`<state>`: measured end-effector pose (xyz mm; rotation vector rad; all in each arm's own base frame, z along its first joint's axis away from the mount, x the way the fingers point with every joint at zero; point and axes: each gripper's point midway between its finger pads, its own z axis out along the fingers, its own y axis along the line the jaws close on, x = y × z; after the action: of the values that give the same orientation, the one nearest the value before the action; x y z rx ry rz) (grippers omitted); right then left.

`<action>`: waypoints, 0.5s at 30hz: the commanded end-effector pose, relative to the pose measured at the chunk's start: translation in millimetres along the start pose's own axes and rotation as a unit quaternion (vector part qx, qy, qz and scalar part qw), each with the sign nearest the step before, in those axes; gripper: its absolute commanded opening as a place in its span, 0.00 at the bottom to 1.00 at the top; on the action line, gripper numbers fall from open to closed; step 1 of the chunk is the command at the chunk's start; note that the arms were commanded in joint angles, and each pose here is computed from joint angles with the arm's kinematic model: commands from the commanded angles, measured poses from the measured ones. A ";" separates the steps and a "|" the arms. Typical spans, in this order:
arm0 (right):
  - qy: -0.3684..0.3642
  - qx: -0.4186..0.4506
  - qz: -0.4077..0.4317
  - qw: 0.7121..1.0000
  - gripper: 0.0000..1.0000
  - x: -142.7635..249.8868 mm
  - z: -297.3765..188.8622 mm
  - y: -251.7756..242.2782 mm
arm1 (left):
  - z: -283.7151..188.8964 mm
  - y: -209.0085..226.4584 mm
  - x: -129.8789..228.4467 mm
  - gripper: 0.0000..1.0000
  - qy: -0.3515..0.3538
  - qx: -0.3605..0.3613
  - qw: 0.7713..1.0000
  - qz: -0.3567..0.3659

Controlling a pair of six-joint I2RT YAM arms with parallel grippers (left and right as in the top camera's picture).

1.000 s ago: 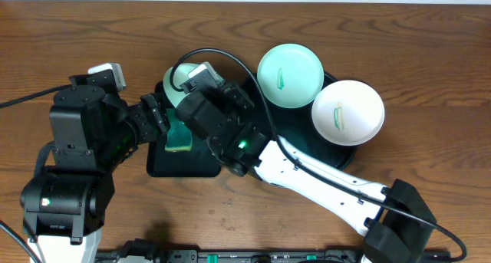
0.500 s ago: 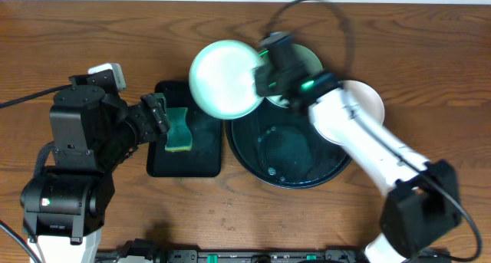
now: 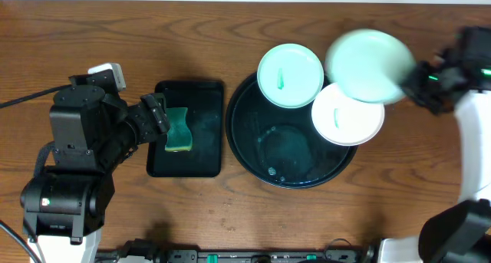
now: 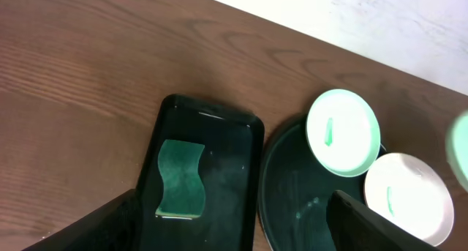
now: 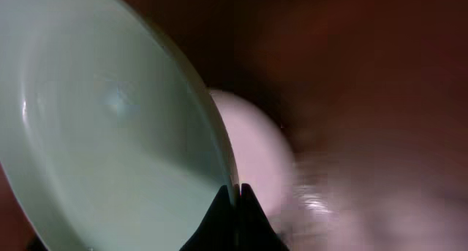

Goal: Clean dirty plates on tray and stack at the side
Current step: 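Carry the mint plate right and set it on the table beside the tray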

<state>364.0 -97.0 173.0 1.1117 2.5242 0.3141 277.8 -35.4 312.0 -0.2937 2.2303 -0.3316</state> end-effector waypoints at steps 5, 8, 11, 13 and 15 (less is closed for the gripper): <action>-0.002 0.147 0.116 0.982 0.01 -24.1 11.2 -118.7 | -4.5 -0.4 -8.3 0.81 -0.013 -0.003 1.000 0.004; 0.032 0.168 0.142 0.975 0.01 -9.4 28.8 -145.2 | -4.5 -0.4 -8.3 0.81 -0.013 -0.003 1.000 0.004; 0.051 0.183 0.148 0.971 0.01 4.9 47.2 -159.5 | -4.5 -0.4 -8.3 0.81 -0.013 -0.003 1.000 0.004; 0.066 0.191 0.149 0.968 0.01 19.6 60.4 -168.0 | -4.5 -0.4 -8.3 0.81 -0.013 -0.003 1.000 0.004; 0.079 0.196 0.147 0.966 0.01 34.9 71.8 -173.5 | -4.5 -0.4 -8.3 0.81 -0.013 -0.003 1.000 0.004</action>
<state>270.6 -190.4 56.5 1.6470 2.5926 -0.0071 277.9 -35.3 312.1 -0.2940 2.2299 -0.3315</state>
